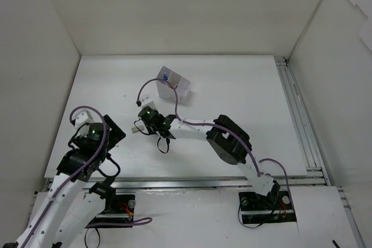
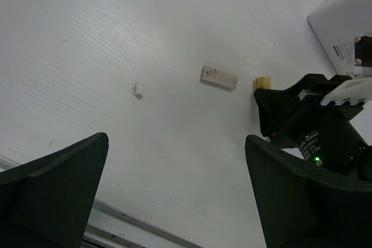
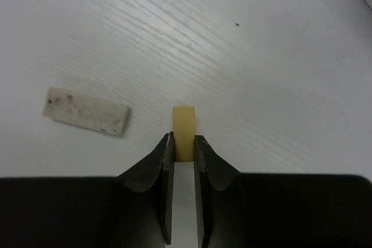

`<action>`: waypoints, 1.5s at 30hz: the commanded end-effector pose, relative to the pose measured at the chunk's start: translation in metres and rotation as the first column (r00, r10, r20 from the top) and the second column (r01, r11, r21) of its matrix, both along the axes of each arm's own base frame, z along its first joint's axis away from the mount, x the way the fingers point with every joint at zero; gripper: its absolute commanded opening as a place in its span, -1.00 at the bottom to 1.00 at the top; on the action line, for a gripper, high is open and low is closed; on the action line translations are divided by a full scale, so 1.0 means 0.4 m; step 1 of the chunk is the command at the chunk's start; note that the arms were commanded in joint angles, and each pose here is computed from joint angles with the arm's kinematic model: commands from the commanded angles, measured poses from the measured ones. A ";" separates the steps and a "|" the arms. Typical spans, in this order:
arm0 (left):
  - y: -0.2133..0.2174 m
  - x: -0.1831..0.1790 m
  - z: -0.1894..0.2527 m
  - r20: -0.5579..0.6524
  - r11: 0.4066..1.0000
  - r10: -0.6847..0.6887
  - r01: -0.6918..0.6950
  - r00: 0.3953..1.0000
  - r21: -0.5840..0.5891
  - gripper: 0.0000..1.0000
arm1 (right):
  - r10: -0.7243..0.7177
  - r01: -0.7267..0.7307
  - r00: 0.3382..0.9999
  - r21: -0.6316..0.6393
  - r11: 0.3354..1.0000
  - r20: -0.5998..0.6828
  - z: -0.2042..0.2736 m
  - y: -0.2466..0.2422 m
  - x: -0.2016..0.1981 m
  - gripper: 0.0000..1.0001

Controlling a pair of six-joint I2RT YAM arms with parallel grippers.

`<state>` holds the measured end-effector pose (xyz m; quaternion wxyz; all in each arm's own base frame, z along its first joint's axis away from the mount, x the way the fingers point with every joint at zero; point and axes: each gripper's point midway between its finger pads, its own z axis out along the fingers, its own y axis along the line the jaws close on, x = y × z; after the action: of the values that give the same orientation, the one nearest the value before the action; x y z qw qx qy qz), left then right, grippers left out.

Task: Sort the stationery into containers
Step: Pick up the stationery from the center of the board, then place the stationery in the storage box, then pick up the stationery from the center of the board.

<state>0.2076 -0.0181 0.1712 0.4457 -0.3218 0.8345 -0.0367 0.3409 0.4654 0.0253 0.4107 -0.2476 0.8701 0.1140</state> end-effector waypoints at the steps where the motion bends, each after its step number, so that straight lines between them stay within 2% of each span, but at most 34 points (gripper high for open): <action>1: -0.058 0.072 0.043 0.041 0.993 -0.121 0.121 0.992 -0.003 0.99 | -0.072 0.048 0.990 0.193 0.980 0.122 0.257 -0.043 0.062 -1.00; 3: -0.082 0.092 0.047 0.039 0.986 -0.166 0.167 0.985 -0.019 0.99 | -0.127 0.090 0.984 0.268 0.959 0.123 0.336 -0.107 0.104 -1.00; 6: -0.106 0.122 0.043 0.028 0.975 -0.218 0.219 0.976 -0.031 0.99 | -0.199 0.160 0.973 0.286 0.945 0.115 0.376 -0.222 0.159 -1.00; 11: -0.116 0.165 0.035 0.026 0.967 -0.251 0.252 0.968 -0.047 0.99 | -0.293 0.258 0.947 0.237 0.937 0.130 0.390 -0.358 0.251 -1.00; 16: -0.131 0.201 0.001 -0.022 0.941 -0.327 0.323 0.945 -0.103 1.00 | -0.311 0.282 0.944 0.225 0.933 0.108 0.380 -0.373 0.328 -0.99; 19: -0.134 0.221 -0.031 -0.055 0.924 -0.361 0.349 0.931 -0.153 0.99 | -0.316 0.290 0.944 0.213 0.933 0.096 0.361 -0.368 0.354 -0.89; 25: -0.143 0.245 -0.070 -0.096 0.908 -0.392 0.368 0.915 -0.201 1.00 | -0.317 0.299 0.947 0.211 0.931 0.056 0.320 -0.360 0.358 -0.73; 27: -0.137 0.249 -0.079 -0.105 0.914 -0.380 0.356 0.919 -0.193 0.99 | -0.294 0.278 0.955 0.223 0.934 0.045 0.324 -0.349 0.351 -0.55; 28: -0.135 0.249 -0.086 -0.114 0.915 -0.382 0.357 0.917 -0.189 0.99 | -0.287 0.271 0.957 0.227 0.935 0.042 0.325 -0.347 0.347 -0.27; 30: -0.127 0.252 -0.092 -0.123 0.922 -0.369 0.346 0.921 -0.177 0.99 | -0.272 0.255 0.962 0.242 0.936 0.037 0.341 -0.342 0.333 -0.19; 31: -0.126 0.251 -0.094 -0.127 0.923 -0.368 0.344 0.921 -0.174 0.99 | -0.267 0.250 0.963 0.247 0.936 0.037 0.347 -0.342 0.329 0.01; 33: -0.126 0.256 -0.088 -0.117 0.922 -0.371 0.349 0.921 -0.169 0.99 | -0.264 0.238 0.962 0.266 0.934 0.066 0.385 -0.346 0.313 0.22; 34: -0.127 0.257 -0.090 -0.120 0.921 -0.373 0.352 0.920 -0.168 1.00 | -0.263 0.231 0.961 0.277 0.933 0.086 0.403 -0.349 0.312 0.41; 36: -0.119 0.261 -0.089 -0.131 0.923 -0.375 0.356 0.918 -0.147 1.00 | -0.256 0.214 0.961 0.299 0.930 0.109 0.445 -0.355 0.287 0.49; 37: -0.118 0.268 -0.083 -0.131 0.923 -0.375 0.357 0.918 -0.141 1.00 | -0.254 0.207 0.959 0.302 0.930 0.123 0.459 -0.359 0.281 0.95; 41: -0.118 0.283 -0.092 -0.166 0.912 -0.408 0.393 0.898 -0.119 0.98 | -0.269 0.198 0.948 0.346 0.917 0.170 0.542 -0.396 0.224 0.96; 43: -0.111 0.304 -0.097 -0.189 0.907 -0.422 0.413 0.887 -0.088 0.97 | -0.279 0.210 0.944 0.336 0.918 0.173 0.528 -0.426 0.196 0.96; 44: -0.117 0.306 -0.098 -0.199 0.886 -0.463 0.456 0.864 -0.081 0.98 | -0.283 0.202 0.939 0.355 0.913 0.194 0.562 -0.443 0.177 0.96; 45: -0.116 0.313 -0.122 -0.242 0.845 -0.527 0.533 0.815 -0.045 0.98 | -0.278 0.210 0.943 0.324 0.922 0.180 0.519 -0.465 0.154 0.96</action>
<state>0.3125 -0.0676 0.1100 0.2910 -0.1577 0.9356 -0.1229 0.4122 0.2917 0.1859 0.4899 -0.0975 0.8536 0.1479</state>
